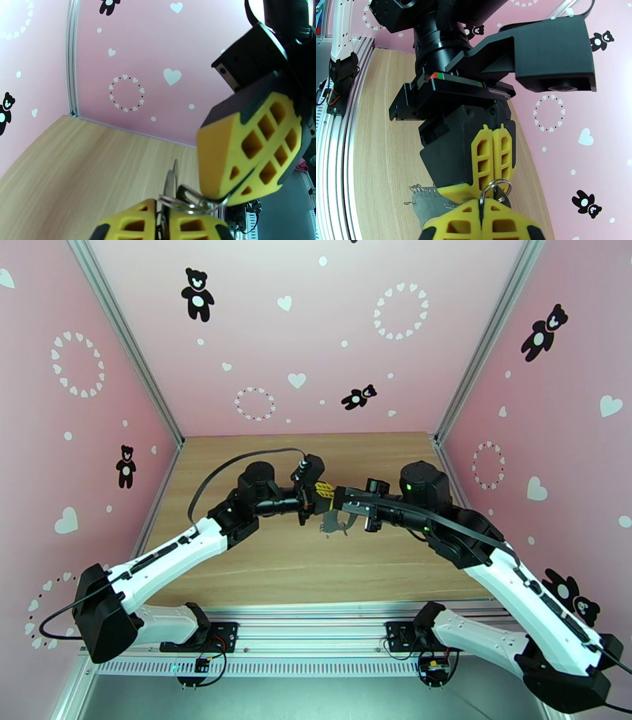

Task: Remove the keys from the keyring

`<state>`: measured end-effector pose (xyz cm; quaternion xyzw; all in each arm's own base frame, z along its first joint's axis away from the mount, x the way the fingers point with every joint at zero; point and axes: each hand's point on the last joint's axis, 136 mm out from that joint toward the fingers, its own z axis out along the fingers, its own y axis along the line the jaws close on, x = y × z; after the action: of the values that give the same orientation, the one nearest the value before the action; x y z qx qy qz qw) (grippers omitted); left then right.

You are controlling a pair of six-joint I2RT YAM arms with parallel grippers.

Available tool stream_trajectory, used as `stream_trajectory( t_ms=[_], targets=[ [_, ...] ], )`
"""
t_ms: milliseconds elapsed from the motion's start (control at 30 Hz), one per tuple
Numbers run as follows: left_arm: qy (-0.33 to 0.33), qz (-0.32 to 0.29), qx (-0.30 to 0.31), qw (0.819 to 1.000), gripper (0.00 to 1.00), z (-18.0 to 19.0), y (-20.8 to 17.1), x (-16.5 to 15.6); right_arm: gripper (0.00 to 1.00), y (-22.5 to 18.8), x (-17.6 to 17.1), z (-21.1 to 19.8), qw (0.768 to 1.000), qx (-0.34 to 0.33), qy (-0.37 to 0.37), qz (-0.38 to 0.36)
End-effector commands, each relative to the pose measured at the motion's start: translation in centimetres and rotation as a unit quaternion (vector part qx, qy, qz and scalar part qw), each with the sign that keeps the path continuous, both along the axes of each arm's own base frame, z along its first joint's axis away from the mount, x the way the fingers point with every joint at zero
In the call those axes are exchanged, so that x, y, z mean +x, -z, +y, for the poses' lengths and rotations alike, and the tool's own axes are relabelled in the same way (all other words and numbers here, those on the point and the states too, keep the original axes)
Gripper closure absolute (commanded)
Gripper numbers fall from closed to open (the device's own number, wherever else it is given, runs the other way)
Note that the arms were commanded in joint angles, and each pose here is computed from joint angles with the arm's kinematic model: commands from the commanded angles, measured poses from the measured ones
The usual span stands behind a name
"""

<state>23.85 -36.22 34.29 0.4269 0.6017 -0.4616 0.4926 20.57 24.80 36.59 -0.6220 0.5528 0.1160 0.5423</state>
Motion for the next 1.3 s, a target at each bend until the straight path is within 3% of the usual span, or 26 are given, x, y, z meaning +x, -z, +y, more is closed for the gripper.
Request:
stream_trajectory(
  t_ms=[0,333,533,767,1100,1267],
  targets=[
    [-0.027,-0.034,-0.021,0.999,0.77,0.7,-1.1,0.8,1.00,0.6,-0.8,0.4,0.999,-0.015,-0.021,0.046],
    [-0.064,-0.075,0.023,0.995,0.64,3.0,0.9,0.2,1.00,0.0,-1.4,0.6,0.993,0.013,-0.058,0.101],
    [-0.050,-0.146,0.035,0.987,0.59,3.7,-0.2,-0.8,1.00,0.3,-1.5,0.5,0.991,0.022,-0.063,0.117],
    [-0.006,-0.198,0.065,0.978,0.58,3.2,0.0,-1.8,1.00,0.7,-1.5,0.4,0.987,0.033,-0.069,0.138],
    [0.015,-0.216,0.085,0.973,0.55,2.8,-0.4,-1.8,1.00,0.8,-1.5,0.5,0.983,0.050,-0.085,0.157],
    [0.057,-0.219,0.079,0.971,0.57,2.4,-0.6,-3.1,1.00,0.6,-1.3,0.4,0.981,0.059,-0.087,0.162]
  ],
)
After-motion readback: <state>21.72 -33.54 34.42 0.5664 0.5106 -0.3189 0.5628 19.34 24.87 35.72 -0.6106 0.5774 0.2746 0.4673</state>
